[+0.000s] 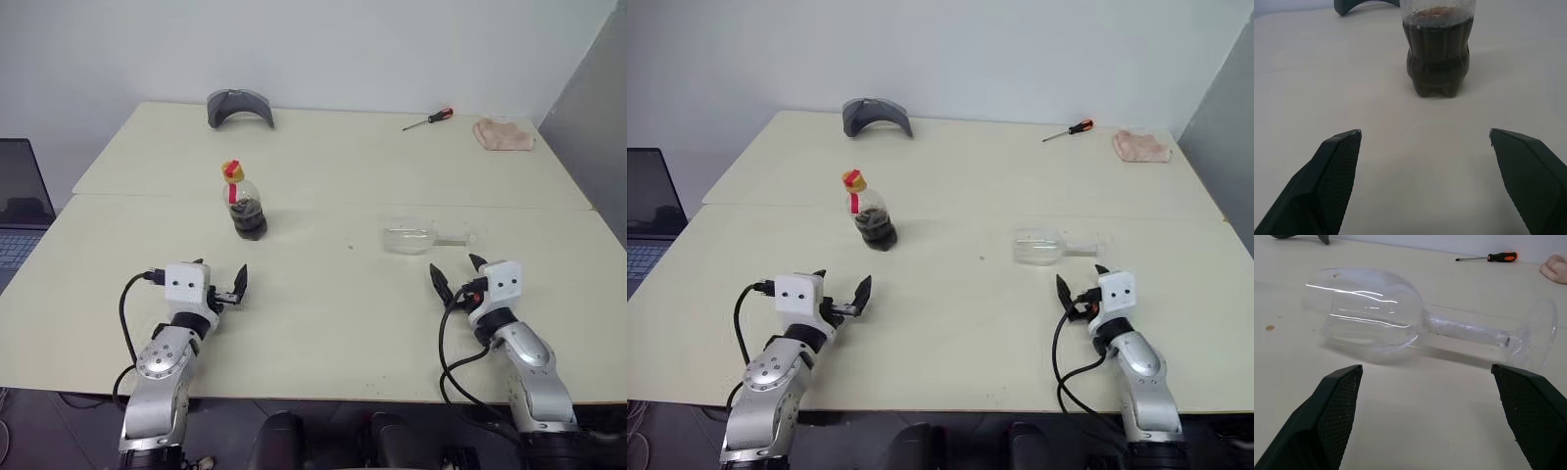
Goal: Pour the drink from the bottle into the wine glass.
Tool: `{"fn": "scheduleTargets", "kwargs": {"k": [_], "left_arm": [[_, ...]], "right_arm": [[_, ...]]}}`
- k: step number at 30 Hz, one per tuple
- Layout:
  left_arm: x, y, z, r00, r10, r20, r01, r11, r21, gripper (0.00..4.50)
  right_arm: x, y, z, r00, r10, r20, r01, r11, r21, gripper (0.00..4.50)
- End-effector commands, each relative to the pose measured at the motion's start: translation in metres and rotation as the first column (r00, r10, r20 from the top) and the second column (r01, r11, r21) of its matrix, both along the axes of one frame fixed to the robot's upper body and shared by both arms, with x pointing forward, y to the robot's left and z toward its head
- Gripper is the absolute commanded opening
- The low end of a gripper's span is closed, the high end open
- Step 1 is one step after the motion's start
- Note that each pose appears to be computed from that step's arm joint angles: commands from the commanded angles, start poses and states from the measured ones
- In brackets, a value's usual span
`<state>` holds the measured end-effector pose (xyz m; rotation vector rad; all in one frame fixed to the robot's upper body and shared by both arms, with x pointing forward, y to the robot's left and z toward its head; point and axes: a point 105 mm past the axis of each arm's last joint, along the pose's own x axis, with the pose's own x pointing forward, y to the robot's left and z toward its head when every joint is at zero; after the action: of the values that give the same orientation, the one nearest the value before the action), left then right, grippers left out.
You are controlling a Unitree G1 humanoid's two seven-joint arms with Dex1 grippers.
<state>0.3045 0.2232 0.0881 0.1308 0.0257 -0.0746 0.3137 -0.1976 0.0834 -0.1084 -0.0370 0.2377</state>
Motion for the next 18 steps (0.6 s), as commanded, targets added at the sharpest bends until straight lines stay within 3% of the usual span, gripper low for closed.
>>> {"fn": "scheduleTargets", "kwargs": {"k": [1, 11, 14, 18], "left_arm": [[-0.002, -0.007, 0.016, 0.997, -0.032, 0.074, 0.031, 0.999, 0.023, 4.48], [-0.004, -0.012, 0.018, 0.994, -0.063, 0.089, 0.063, 0.998, 0.010, 4.48], [-0.008, -0.012, 0.030, 0.983, -0.085, 0.161, 0.092, 0.995, -0.039, 4.48], [-0.006, -0.008, 0.032, 0.982, -0.083, 0.170, 0.090, 0.995, -0.034, 4.48]], "right_arm": [[0.001, -0.001, 0.012, 0.999, 0.008, 0.046, -0.009, 1.000, 0.005, 4.50], [-0.003, 0.014, 0.014, 0.996, 0.090, 0.025, -0.091, 0.996, 0.023, 4.50], [-0.009, 0.033, 0.028, 0.973, 0.229, 0.008, -0.229, 0.969, 0.095, 4.50], [-0.020, 0.049, 0.044, 0.931, 0.366, 0.011, -0.366, 0.929, 0.064, 4.50]]}}
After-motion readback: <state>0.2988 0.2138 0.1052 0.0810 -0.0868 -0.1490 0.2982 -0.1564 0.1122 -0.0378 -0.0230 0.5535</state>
